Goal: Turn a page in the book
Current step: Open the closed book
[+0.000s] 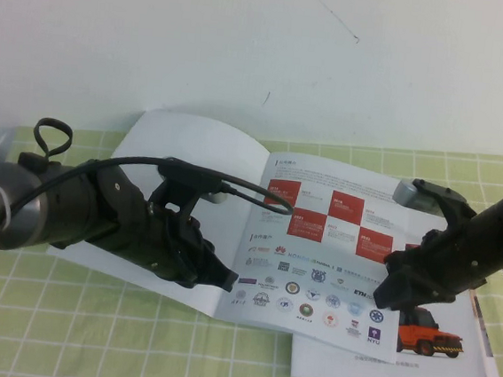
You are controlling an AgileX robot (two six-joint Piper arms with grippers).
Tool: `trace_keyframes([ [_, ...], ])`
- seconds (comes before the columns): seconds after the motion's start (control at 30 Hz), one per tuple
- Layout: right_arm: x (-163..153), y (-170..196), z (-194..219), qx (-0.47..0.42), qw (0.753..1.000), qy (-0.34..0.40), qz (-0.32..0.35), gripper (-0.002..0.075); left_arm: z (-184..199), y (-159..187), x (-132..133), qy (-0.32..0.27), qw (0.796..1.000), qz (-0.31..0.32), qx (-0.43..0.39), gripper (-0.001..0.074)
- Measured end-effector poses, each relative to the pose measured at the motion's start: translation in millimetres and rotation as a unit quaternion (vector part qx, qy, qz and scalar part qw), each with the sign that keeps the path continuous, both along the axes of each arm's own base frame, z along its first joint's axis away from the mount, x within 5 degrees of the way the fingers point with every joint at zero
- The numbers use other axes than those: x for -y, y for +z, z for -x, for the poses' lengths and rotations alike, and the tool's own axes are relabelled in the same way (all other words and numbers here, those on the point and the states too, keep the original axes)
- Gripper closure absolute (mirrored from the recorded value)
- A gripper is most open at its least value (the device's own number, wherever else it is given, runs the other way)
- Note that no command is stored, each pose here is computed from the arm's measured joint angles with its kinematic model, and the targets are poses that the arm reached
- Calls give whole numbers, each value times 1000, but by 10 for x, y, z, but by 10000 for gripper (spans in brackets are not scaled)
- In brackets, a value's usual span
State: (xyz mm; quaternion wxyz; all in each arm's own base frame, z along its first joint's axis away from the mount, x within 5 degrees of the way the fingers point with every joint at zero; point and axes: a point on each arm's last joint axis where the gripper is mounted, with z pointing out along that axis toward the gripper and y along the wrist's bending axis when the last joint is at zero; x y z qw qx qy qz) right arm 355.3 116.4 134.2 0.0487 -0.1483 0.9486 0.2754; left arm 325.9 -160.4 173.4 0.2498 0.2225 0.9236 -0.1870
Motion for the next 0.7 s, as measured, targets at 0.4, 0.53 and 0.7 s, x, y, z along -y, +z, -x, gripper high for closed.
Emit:
trace_keyframes([
  [0.4,-68,208,-63,17,999,46,-21,566,1,-9,9,-5,1000,0,-6,738],
  [0.53,-25,465,-95,30,998,52,11,573,-10,-109,15,-4,1000,-4,-19,738],
  [0.7,41,564,-66,25,997,56,49,529,-23,-217,39,-4,999,4,-33,738],
])
